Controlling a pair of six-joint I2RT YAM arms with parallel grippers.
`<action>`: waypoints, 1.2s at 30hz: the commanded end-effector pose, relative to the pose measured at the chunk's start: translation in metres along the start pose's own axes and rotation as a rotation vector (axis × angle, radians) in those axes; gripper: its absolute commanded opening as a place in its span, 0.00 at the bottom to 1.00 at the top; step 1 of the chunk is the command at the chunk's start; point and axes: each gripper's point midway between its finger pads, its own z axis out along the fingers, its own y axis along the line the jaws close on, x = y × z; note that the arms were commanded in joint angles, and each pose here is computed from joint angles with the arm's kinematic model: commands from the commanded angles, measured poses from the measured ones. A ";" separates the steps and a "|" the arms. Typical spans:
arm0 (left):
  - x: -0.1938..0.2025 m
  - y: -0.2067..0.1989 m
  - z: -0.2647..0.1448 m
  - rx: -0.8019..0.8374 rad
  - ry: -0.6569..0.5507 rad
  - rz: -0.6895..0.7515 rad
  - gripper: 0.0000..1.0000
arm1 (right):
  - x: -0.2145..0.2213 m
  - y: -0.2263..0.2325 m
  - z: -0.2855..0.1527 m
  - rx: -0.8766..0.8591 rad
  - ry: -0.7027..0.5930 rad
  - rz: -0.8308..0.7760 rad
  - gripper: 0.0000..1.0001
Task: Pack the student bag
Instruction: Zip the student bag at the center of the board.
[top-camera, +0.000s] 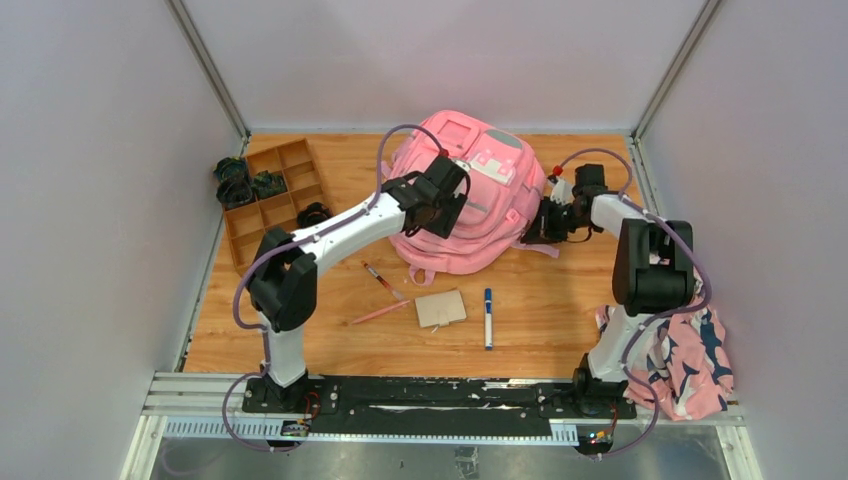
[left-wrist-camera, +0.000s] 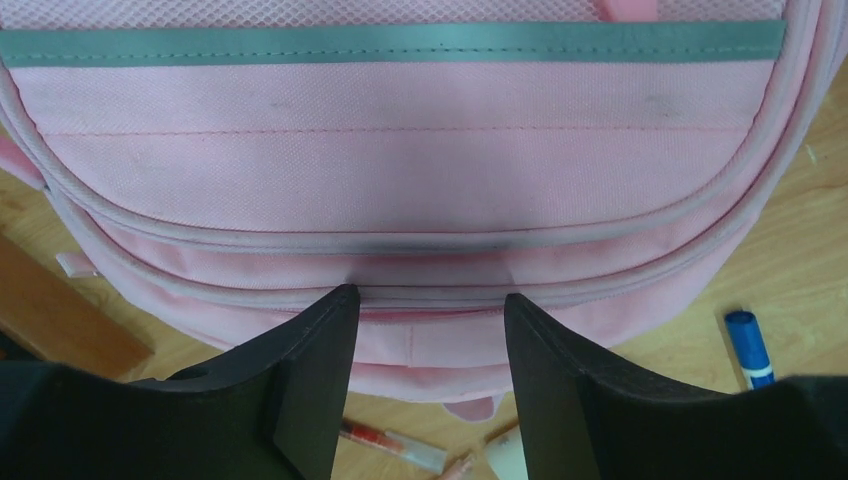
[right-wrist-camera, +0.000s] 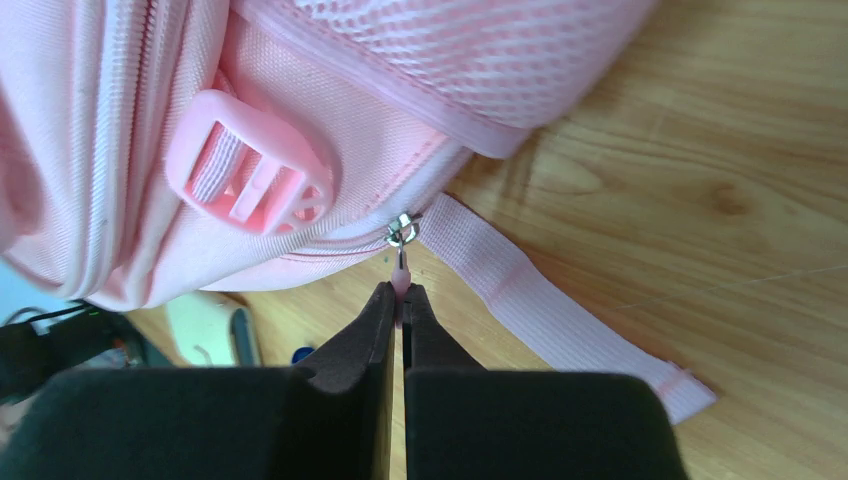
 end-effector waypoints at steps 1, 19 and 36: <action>-0.020 -0.016 0.021 0.063 -0.028 -0.013 0.60 | 0.035 0.002 0.003 0.197 0.145 -0.052 0.00; -0.076 -0.005 0.011 0.088 -0.151 -0.104 0.61 | 0.060 0.135 0.011 0.094 0.089 -0.284 0.42; -0.004 -0.102 -0.055 0.117 -0.255 -0.260 0.61 | 0.038 0.032 -0.056 0.075 -0.309 0.358 0.52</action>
